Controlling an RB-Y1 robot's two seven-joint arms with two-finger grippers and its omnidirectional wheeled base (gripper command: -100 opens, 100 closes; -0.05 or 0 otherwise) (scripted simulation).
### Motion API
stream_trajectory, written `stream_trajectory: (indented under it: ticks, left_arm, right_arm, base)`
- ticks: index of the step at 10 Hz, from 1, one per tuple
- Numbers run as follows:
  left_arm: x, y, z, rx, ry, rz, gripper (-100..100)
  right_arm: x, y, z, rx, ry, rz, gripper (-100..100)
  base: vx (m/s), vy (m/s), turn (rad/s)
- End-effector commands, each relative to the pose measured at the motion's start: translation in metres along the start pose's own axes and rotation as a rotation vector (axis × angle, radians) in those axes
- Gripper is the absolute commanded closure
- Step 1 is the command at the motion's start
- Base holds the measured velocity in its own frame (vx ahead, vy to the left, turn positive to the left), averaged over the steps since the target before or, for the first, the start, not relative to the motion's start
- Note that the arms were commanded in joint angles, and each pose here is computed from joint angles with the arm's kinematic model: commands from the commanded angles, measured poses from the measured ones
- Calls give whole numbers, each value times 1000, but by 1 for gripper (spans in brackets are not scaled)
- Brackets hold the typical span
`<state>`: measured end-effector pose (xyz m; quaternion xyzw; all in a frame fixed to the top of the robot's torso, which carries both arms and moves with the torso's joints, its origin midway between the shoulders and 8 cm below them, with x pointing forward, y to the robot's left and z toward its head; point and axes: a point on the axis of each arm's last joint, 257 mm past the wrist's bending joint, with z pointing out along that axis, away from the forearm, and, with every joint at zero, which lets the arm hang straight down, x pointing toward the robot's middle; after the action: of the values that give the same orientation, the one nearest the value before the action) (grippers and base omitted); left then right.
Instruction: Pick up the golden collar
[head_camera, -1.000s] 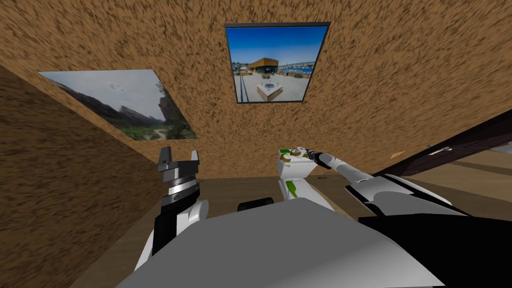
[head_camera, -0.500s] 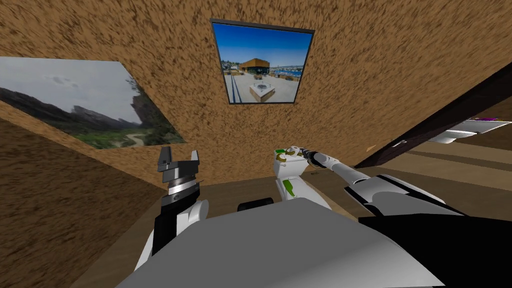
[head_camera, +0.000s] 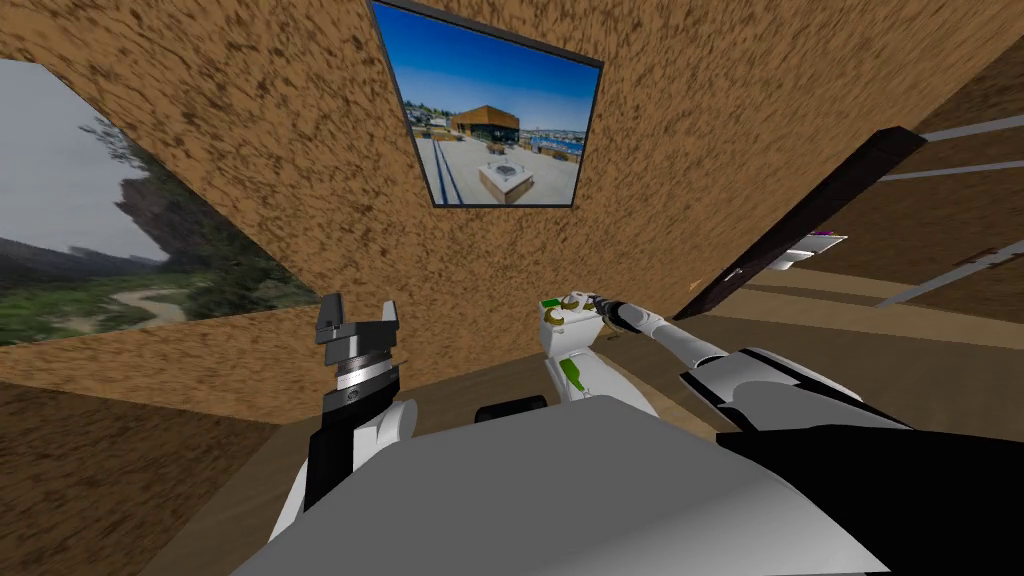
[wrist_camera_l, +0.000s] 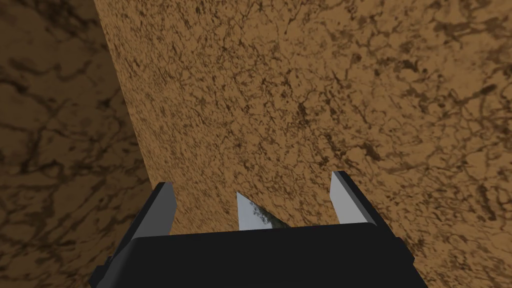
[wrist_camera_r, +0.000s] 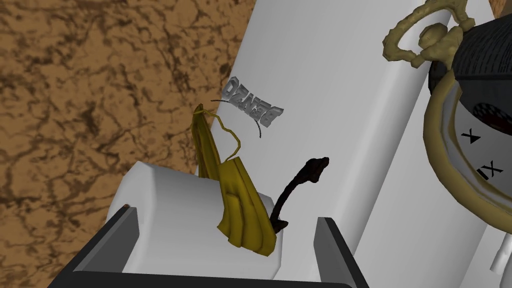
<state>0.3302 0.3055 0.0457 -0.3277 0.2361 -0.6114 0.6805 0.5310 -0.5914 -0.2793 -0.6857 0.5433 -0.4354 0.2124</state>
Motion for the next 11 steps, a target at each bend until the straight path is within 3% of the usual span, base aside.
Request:
stream_trajectory:
  ticks: [1, 2, 3, 5, 6, 9, 10, 11]
  left_arm:
    - [0, 0, 0, 0, 0, 0, 0]
    - [0, 0, 0, 0, 0, 0, 0]
    - [0, 0, 0, 0, 0, 0, 0]
    - [0, 0, 0, 0, 0, 0, 0]
    - [0, 0, 0, 0, 0, 0, 0]
    - [0, 0, 0, 0, 0, 0, 0]
    - [0, 0, 0, 0, 0, 0, 0]
    - [0, 0, 0, 0, 0, 0, 0]
  right_arm:
    - [-15, -11, 6, 11, -24, -14, -100]
    - [-41, -29, 11, 36, -69, -47, -100]
    - [-37, -21, 12, 22, -61, -42, -100]
    - [-41, -29, 11, 36, -69, -47, -100]
    - [-68, -46, 14, 63, -113, -80, -100]
    - [-68, -46, 14, 63, -113, -80, -100]
    - [-95, -63, 16, 90, -157, -114, -100]
    - [-95, -63, 16, 90, -157, -114, -100]
  base:
    - [116, 27, -210]
    - [139, 25, -316]
    - [116, 35, -237]
    - [19, 2, -14]
    - [73, 7, -387]
    - [51, 19, -70]
    - [78, -3, -310]
    - [102, 39, -314]
